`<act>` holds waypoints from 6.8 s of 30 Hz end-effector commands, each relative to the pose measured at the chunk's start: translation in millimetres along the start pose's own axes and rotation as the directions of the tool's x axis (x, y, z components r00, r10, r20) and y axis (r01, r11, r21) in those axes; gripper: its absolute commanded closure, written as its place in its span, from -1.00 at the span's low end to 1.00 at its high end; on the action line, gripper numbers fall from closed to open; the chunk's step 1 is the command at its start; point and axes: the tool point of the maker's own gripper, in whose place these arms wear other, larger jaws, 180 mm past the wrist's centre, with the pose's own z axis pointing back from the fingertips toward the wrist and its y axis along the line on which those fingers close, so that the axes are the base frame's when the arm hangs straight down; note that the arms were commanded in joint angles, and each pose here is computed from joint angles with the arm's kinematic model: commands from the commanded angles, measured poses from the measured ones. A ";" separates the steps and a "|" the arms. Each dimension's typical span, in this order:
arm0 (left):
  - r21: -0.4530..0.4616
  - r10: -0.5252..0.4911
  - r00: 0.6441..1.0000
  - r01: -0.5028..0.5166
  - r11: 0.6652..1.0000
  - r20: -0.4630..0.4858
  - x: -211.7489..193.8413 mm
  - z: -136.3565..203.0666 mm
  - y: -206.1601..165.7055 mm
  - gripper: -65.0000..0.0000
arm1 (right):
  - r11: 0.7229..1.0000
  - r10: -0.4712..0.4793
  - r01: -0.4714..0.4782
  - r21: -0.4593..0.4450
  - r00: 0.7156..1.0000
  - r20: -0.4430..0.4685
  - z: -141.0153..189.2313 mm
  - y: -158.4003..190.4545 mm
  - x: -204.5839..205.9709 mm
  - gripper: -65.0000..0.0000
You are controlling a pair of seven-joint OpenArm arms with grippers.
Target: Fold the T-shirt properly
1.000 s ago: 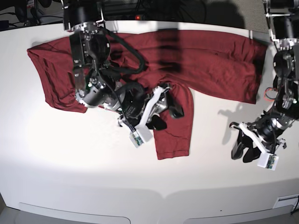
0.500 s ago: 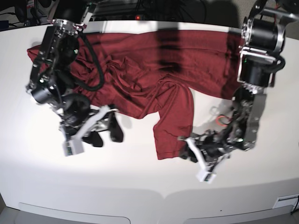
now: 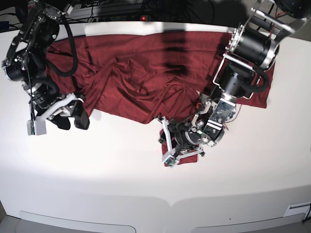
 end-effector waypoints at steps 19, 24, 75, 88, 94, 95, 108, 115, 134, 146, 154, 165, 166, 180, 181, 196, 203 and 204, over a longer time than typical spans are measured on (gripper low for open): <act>0.431 0.142 0.967 -0.038 0.902 -0.212 -105.9 105.9 205.6 0.42 | 0.999 0.001 -0.004 0.047 0.998 0.065 3.0 8.6 18.8 -0.15; 0.470 0.154 0.962 -0.031 0.882 -0.227 -113.5 118.8 220.8 0.42 | 0.999 0.031 -0.032 0.031 0.999 0.035 -3.6 8.9 12.4 -0.16; 0.599 0.120 0.962 0.053 0.799 -0.246 -102.2 126.8 233.8 0.42 | 0.996 0.078 -0.092 -0.021 0.926 -0.369 -116.1 -53.2 -105.9 -0.15; 0.599 0.120 0.962 0.053 0.799 -0.246 -101.6 126.8 233.9 0.42 | 0.997 0.077 -0.067 0.039 0.917 -0.390 -99.5 -50.4 -91.2 -0.15; 0.599 0.119 0.963 0.052 0.799 -0.243 -101.1 126.3 233.5 0.42 | 0.994 0.112 -0.107 0.036 0.896 -0.431 -86.5 -57.1 -86.3 -0.15; 0.599 0.119 0.963 0.053 0.799 -0.243 -101.3 126.4 233.6 0.42 | 0.994 0.111 -0.108 0.033 0.892 -0.439 -83.9 -58.9 -90.0 -0.15; 0.599 0.132 0.956 0.053 0.799 -0.261 -105.4 127.4 233.0 0.42 | 0.993 0.114 -0.116 0.021 0.888 -0.445 -76.4 -63.0 -104.6 0.80; 0.600 0.125 0.960 0.054 0.798 -0.252 -102.5 127.2 233.9 0.42 | 0.993 0.119 -0.120 0.021 0.921 -0.371 -83.2 -61.6 -89.1 1.00; 0.622 0.127 0.951 0.080 0.779 -0.281 -88.2 145.1 243.8 0.40 | 0.987 0.160 -0.160 0.021 0.949 -0.271 -103.9 -61.9 -25.9 1.00; 0.525 0.242 0.952 -0.111 0.844 -0.188 -83.0 162.6 241.0 0.27 | 0.987 0.156 -0.156 0.023 0.943 -0.292 -102.8 -61.9 -29.9 1.00; 0.509 0.453 0.870 -0.305 0.805 -0.194 -141.0 150.4 235.7 0.27 | 0.989 0.146 -0.146 0.026 0.936 -0.320 -99.2 -61.8 -42.0 1.00; 0.373 0.613 0.764 -0.520 0.769 -0.199 -153.2 149.8 210.8 1.00 | 0.991 0.132 -0.131 0.027 0.928 -0.347 -93.7 -61.5 -59.3 1.00; 0.379 0.606 0.769 -0.509 0.773 -0.203 -153.3 151.0 212.9 1.00 | 0.991 0.132 -0.131 0.027 0.929 -0.346 -93.8 -61.5 -59.2 1.00; 0.455 0.430 0.896 -0.340 0.823 -0.108 -98.9 191.5 260.9 1.00 | 0.981 0.193 -0.194 0.022 0.940 -0.282 -89.9 -61.0 -30.4 1.00; 0.453 0.419 0.902 -0.333 0.827 -0.101 -94.2 192.7 261.6 1.00 | 0.978 0.205 -0.207 0.023 0.941 -0.270 -89.5 -59.2 -24.9 1.00; 0.390 0.429 0.903 -0.385 0.836 -0.026 -63.7 209.3 245.1 1.00 | 0.951 0.308 -0.296 0.084 0.920 -0.244 -60.5 -20.6 -16.1 1.00; 0.393 0.347 0.938 -0.322 0.861 0.008 -56.4 245.0 221.4 1.00 | 0.938 0.346 -0.347 0.026 0.922 -0.175 -28.8 -19.1 3.7 1.00; 0.395 0.325 0.946 -0.303 0.868 0.010 -53.2 251.5 217.0 1.00 | 0.939 0.341 -0.344 0.013 0.924 -0.170 -22.7 -21.1 6.8 1.00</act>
